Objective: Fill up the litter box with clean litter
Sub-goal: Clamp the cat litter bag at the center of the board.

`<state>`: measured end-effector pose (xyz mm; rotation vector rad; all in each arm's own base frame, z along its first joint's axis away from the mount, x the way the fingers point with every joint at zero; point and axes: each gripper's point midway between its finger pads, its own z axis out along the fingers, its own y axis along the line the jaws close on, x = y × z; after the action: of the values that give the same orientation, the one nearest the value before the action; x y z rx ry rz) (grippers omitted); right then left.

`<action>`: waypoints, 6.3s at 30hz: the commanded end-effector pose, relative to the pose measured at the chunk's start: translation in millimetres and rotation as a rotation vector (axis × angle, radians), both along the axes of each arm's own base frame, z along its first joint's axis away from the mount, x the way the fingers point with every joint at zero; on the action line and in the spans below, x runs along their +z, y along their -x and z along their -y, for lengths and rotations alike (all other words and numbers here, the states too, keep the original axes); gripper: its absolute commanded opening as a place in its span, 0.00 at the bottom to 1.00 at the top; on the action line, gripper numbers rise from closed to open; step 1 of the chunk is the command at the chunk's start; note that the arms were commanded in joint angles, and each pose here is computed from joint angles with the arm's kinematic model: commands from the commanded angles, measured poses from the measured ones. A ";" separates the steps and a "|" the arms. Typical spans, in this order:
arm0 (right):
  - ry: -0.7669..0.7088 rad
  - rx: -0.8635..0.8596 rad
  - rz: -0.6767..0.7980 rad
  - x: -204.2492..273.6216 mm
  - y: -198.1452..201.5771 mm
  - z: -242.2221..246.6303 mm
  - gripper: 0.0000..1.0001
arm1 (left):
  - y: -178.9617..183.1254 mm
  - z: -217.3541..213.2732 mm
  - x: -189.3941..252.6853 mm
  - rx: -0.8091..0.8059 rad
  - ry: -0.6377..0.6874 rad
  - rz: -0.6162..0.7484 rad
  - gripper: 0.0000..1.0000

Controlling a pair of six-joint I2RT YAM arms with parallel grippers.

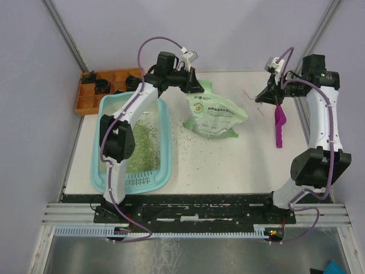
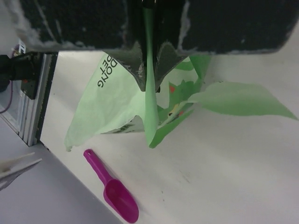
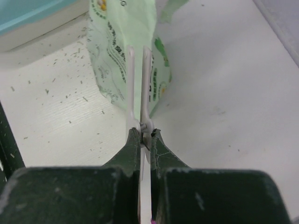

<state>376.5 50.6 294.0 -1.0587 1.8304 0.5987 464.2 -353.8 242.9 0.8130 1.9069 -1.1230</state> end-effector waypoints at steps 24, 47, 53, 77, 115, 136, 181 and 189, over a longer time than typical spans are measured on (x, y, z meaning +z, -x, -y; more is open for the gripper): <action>0.050 0.410 -0.132 -16.3 51.7 -78.1 0.02 | 69.2 -12.8 -24.5 -0.076 -0.200 -0.252 0.03; -0.009 0.296 -0.283 -61.0 7.7 -95.2 0.02 | 69.8 -20.8 -18.4 -0.033 -0.226 -0.239 0.03; -0.025 0.233 -0.245 -54.7 -10.6 -97.1 0.02 | 68.5 -20.3 -18.7 -0.027 -0.226 -0.243 0.03; 0.306 0.106 0.124 -11.0 -26.7 -51.1 0.02 | 60.0 -18.3 -17.4 0.003 -0.224 -0.233 0.03; 0.428 0.272 0.052 -70.3 19.2 -66.8 0.02 | 23.6 -61.4 92.0 0.314 -0.174 0.290 0.51; 0.413 0.248 0.007 -74.0 14.9 -69.2 0.02 | 108.1 -4.7 43.6 -0.106 -0.645 0.731 0.66; 0.398 0.258 -0.034 -74.7 22.4 -71.4 0.02 | 109.1 35.4 -28.9 -0.277 -0.628 0.851 0.75; 0.402 0.261 -0.034 -75.7 22.2 -71.3 0.02 | 106.1 29.5 -42.0 -0.296 -0.686 0.856 0.68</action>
<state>356.0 116.9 207.7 -1.5799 1.9220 0.3962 354.5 -382.0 192.0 1.6425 1.4821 -0.1796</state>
